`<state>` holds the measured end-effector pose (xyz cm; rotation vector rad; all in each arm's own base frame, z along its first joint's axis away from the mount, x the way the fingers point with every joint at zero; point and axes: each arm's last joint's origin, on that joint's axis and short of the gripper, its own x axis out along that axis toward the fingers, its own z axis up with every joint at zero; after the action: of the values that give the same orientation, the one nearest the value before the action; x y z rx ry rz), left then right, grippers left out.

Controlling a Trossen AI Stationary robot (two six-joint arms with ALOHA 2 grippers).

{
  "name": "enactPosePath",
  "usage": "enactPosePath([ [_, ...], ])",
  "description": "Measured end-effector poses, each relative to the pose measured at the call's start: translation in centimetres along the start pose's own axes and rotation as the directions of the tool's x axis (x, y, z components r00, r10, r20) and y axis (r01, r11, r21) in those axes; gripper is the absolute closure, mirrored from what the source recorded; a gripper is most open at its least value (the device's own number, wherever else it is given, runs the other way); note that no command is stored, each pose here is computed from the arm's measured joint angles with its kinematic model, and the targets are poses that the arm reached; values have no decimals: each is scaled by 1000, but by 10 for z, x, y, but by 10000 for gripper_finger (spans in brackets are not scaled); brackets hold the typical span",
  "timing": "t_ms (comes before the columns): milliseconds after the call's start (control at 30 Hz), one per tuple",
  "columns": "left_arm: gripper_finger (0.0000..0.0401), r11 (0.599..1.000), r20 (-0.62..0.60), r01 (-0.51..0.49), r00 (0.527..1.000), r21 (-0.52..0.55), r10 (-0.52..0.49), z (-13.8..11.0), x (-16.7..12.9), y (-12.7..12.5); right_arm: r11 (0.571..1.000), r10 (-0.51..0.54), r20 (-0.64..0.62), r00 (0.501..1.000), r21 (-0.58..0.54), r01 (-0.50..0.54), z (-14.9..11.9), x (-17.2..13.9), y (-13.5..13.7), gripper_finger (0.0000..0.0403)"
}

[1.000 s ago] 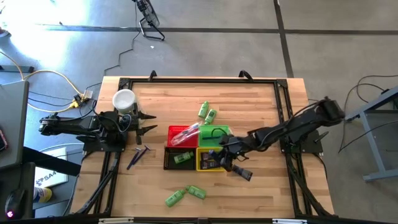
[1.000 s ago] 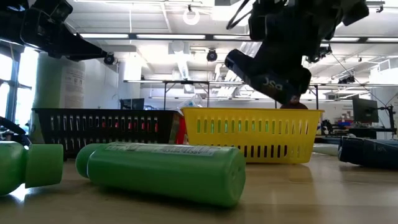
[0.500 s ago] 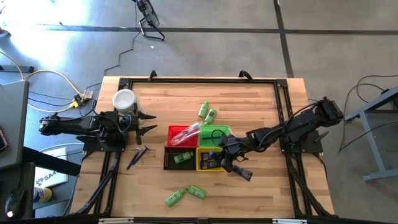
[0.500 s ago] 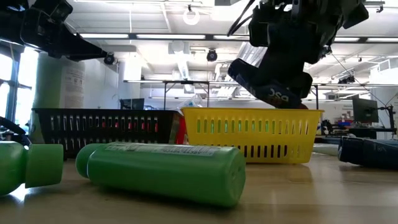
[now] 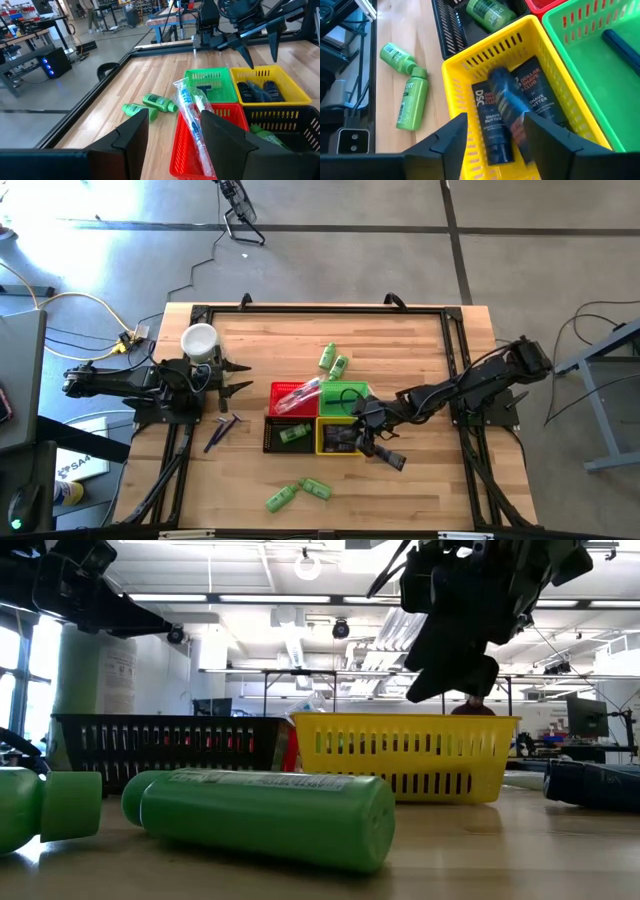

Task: Pick & Place Travel size toiletries
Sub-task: Put the dark blue shaving cream into the yellow bin, then put the blue toothbrush into the red bin

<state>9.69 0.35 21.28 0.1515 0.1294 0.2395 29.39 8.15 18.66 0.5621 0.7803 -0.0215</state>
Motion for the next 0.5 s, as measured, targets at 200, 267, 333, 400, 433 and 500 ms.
enactPosePath([
  [200, 226, 1000, 0, 0, 1000, 2, 0, 0, 0, 0, 998, 68, -32, 997, 17, -68, 2, -5, 3, 218],
  [267, 226, 1000, 0, 0, 1000, 2, 0, 0, 0, 0, 995, 93, -40, 995, 45, -91, 4, -8, 2, 229],
  [333, 226, 1000, 0, 0, 1000, 2, 0, 0, 0, 0, 991, 117, -40, 992, 75, -114, 7, -12, 1, 244],
  [400, 226, 1000, 0, 0, 1000, 2, 0, 0, 0, 0, 985, 146, -38, 989, 98, -142, 11, -16, 1, 261],
  [433, 226, 1000, 0, 0, 1000, 2, 0, 0, 0, 0, 982, 159, -39, 986, 108, -154, 13, -19, 0, 269],
  [500, 226, 1000, 0, 0, 1000, 2, 0, 0, 0, 0, 977, 182, -49, 982, 117, -176, 15, -24, 0, 287],
])
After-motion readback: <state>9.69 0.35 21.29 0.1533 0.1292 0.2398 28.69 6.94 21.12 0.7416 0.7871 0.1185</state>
